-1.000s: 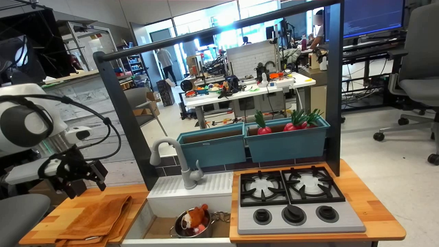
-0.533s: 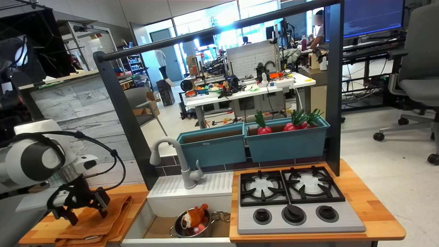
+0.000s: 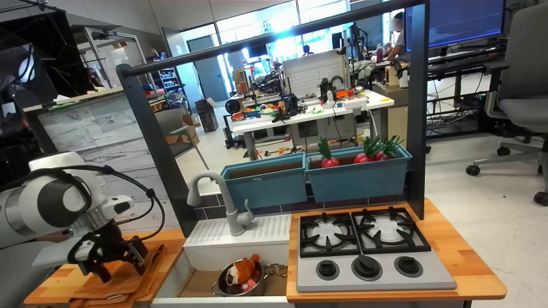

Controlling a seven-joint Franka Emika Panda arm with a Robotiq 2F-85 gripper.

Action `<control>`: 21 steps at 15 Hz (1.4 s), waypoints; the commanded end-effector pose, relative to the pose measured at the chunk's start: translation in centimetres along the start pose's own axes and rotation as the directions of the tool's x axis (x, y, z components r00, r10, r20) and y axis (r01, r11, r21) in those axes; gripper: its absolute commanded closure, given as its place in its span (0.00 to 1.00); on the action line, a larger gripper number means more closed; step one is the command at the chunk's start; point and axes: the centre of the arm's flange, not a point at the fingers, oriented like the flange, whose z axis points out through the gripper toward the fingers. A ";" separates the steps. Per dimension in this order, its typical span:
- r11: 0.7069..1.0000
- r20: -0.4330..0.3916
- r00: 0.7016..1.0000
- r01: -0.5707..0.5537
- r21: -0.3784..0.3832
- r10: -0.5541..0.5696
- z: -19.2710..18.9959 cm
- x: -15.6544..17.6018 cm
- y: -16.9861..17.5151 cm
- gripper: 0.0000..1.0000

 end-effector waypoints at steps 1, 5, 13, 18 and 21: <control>0.999 0.049 0.999 -0.012 -0.044 0.014 3.4 0.7 -1.9 0.00; 1.000 0.093 0.996 0.009 0.002 -0.010 6.0 1.9 -5.8 0.00; 0.995 -0.047 0.995 0.092 0.045 -0.090 7.1 6.4 -15.6 0.00; 0.994 -0.060 0.993 -0.107 -0.028 0.105 6.4 8.8 -5.2 0.00; 0.971 -0.057 0.973 -0.229 -0.066 0.226 7.1 8.6 2.0 0.00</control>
